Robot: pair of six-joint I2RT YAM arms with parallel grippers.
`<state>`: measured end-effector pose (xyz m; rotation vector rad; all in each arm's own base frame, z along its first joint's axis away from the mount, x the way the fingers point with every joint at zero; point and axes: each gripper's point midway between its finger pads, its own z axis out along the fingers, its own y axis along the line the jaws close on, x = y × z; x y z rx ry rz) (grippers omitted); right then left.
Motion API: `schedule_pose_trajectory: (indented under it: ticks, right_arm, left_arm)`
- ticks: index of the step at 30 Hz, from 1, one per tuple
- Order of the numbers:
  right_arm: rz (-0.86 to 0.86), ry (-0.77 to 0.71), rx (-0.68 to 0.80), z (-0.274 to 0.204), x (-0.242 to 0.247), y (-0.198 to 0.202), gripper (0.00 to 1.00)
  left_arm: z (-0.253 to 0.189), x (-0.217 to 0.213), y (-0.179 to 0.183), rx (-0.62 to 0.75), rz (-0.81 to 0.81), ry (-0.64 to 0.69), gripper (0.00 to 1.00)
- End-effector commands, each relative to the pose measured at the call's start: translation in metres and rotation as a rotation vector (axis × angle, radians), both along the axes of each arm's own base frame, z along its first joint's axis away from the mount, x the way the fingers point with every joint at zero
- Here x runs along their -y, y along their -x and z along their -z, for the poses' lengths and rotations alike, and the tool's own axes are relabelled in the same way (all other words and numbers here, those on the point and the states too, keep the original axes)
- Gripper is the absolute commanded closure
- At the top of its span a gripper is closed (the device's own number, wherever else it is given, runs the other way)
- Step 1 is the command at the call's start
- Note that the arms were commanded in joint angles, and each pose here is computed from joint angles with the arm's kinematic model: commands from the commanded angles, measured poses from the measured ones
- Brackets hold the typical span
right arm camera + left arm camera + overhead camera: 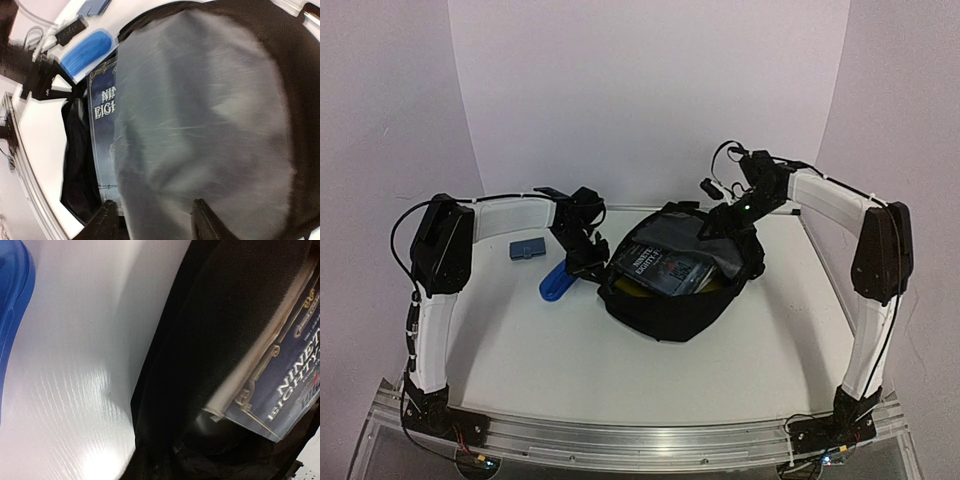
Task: Pack the student bag
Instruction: Adjust the student bag at the center of the board.
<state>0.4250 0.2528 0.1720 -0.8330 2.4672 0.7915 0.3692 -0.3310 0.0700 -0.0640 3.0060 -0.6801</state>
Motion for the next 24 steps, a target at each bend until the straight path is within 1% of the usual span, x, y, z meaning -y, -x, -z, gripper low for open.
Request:
schedule_pose_trajectory:
  ticks: [1, 2, 4, 8, 13, 15, 18, 24]
  right_arm:
    - [0.096, -0.069, 0.049, -0.043, 0.029, -0.023, 0.33]
    - [0.119, -0.066, 0.053, -0.045, 0.036, -0.028, 0.28]
    - [0.168, -0.038, 0.055, -0.041, 0.050, -0.037, 0.26]
    - [0.218, 0.002, 0.032, -0.025, 0.063, -0.044, 0.25]
    - [0.195, -0.043, -0.065, -0.006, 0.054, -0.034, 0.24]
    - [0.172, -0.072, -0.111, 0.000, 0.048, -0.028, 0.24]
    - [0.126, -0.124, -0.173, 0.005, 0.035, -0.016, 0.23]
    - [0.073, -0.159, -0.262, 0.020, 0.017, -0.004, 0.23]
  left_arm:
    - [-0.025, 0.001, -0.012, 0.071, 0.023, -0.012, 1.00]
    - [-0.030, 0.003, -0.013, 0.078, 0.032, -0.004, 1.00]
    - [-0.042, 0.008, -0.014, 0.097, 0.043, 0.013, 1.00]
    - [-0.083, 0.021, -0.016, 0.165, 0.065, 0.076, 1.00]
    - [-0.122, 0.025, -0.017, 0.236, 0.080, 0.116, 1.00]
    - [-0.125, 0.026, -0.014, 0.240, 0.086, 0.116, 1.00]
    - [-0.116, 0.026, -0.010, 0.214, 0.087, 0.117, 1.00]
    - [-0.109, 0.026, -0.011, 0.209, 0.071, 0.125, 1.00]
